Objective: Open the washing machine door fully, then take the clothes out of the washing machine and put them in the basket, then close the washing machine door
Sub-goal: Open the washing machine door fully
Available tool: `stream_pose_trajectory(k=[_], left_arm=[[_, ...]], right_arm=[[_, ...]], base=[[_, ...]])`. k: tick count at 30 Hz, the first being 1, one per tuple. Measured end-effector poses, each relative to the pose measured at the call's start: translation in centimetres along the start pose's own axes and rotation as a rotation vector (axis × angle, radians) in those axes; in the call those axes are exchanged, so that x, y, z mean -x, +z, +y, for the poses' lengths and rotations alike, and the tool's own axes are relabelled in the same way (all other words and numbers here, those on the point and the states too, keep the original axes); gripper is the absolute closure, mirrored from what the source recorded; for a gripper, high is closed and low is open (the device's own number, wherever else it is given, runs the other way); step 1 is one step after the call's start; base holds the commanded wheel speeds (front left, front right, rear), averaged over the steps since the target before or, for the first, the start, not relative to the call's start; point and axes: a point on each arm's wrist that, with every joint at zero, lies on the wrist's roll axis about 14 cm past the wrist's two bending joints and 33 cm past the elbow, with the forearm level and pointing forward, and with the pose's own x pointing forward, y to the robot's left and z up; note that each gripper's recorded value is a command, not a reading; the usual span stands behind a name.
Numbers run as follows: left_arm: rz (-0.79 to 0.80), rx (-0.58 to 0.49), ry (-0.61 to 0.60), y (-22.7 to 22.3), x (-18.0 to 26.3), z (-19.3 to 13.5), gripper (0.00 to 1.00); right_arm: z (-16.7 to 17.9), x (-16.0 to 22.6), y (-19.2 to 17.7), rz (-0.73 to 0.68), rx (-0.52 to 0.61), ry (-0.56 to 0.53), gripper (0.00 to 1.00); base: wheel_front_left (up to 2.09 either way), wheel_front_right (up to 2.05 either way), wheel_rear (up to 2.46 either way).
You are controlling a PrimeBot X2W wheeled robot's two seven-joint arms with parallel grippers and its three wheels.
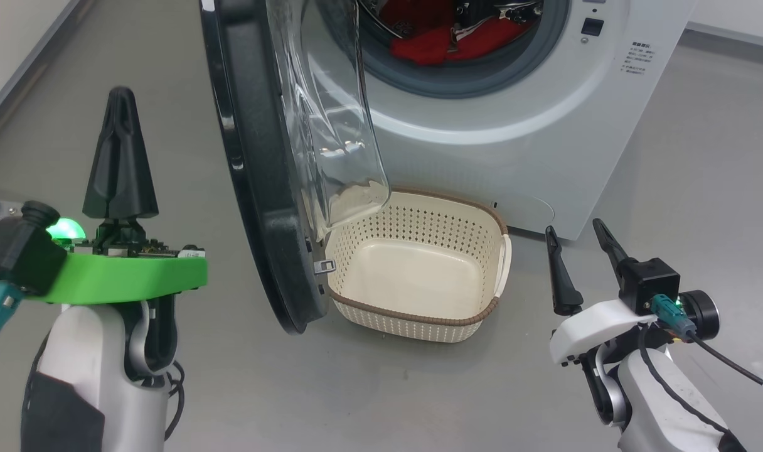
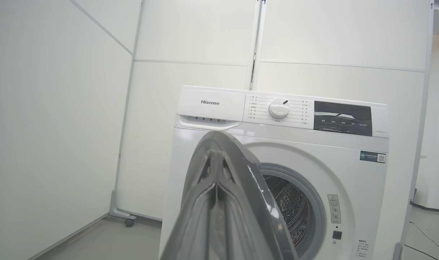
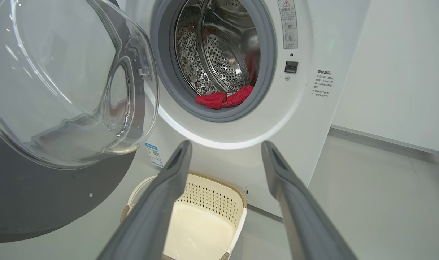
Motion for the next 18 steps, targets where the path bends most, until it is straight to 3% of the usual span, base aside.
stream_pose_trajectory(k=[5, 18], left_arm=[[-0.104, 0.051, -0.121, 3.1, -1.3, -4.0, 1.00], [0.000, 0.207, -0.506, 0.7, 2.4, -17.3, 1.00]], right_arm=[[0.0, 0.1, -0.1, 0.002, 0.002, -0.003, 0.00], [0.1, 0.3, -0.4, 0.007, -0.002, -0.007, 0.00]], base=[[0.00, 0.00, 0.00], [0.00, 0.00, 0.00]])
